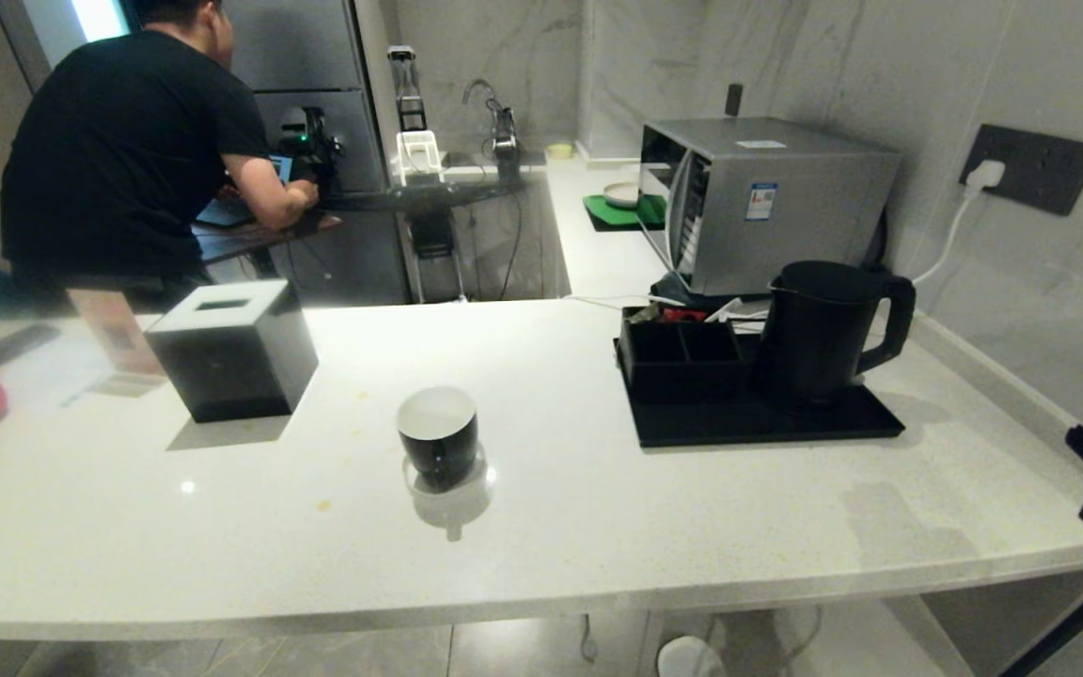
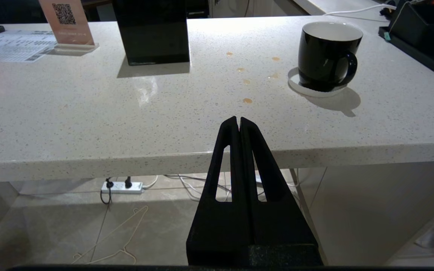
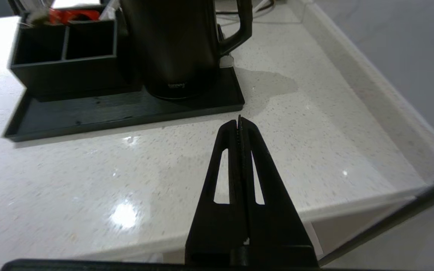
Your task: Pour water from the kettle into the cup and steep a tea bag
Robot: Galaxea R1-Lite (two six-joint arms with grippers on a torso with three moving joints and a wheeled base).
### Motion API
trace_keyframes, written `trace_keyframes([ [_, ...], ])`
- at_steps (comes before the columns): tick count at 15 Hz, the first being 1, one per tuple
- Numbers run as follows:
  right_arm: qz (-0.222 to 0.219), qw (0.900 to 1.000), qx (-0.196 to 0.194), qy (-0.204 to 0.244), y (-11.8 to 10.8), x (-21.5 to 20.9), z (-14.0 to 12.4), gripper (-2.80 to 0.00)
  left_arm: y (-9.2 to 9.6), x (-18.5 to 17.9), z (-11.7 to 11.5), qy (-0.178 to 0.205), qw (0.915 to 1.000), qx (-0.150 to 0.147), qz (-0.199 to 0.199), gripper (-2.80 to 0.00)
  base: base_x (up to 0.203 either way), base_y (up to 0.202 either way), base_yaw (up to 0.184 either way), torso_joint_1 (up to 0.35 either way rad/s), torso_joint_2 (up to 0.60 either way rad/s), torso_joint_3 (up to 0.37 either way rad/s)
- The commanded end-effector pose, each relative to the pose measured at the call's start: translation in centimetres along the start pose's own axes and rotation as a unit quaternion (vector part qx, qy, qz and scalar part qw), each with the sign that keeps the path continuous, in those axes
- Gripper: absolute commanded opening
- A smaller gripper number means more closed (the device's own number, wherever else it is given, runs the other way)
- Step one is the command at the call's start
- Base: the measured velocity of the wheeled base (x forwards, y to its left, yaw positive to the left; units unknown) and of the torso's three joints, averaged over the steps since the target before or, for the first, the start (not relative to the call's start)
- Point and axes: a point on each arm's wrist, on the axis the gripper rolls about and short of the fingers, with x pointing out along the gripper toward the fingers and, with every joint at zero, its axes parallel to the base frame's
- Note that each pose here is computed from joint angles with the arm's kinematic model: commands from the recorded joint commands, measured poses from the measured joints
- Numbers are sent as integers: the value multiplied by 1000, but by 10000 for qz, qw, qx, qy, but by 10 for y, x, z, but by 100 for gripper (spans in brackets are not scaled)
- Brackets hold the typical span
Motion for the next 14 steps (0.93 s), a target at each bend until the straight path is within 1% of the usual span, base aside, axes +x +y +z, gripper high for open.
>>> trace_keyframes([
  [1, -16, 9992, 11, 410, -1, 25, -16, -280, 0, 0, 0, 4, 10000, -3, 4, -280, 0, 0, 0, 0, 0, 0],
  [3, -16, 9991, -3, 414, -2, 46, -24, -280, 0, 0, 0, 4, 10000, -3, 4, -280, 0, 0, 0, 0, 0, 0],
  [6, -7, 9998, -51, 183, -3, 77, -31, -280, 0, 0, 0, 4, 10000, -3, 4, -280, 0, 0, 0, 0, 0, 0],
  [12, -12, 9993, -87, -373, -5, 149, -27, -280, 0, 0, 0, 4, 10000, -3, 4, -280, 0, 0, 0, 0, 0, 0],
  [14, -20, 9985, -221, -500, -6, 169, -31, -280, 0, 0, 0, 4, 10000, -3, 4, -280, 0, 0, 0, 0, 0, 0],
])
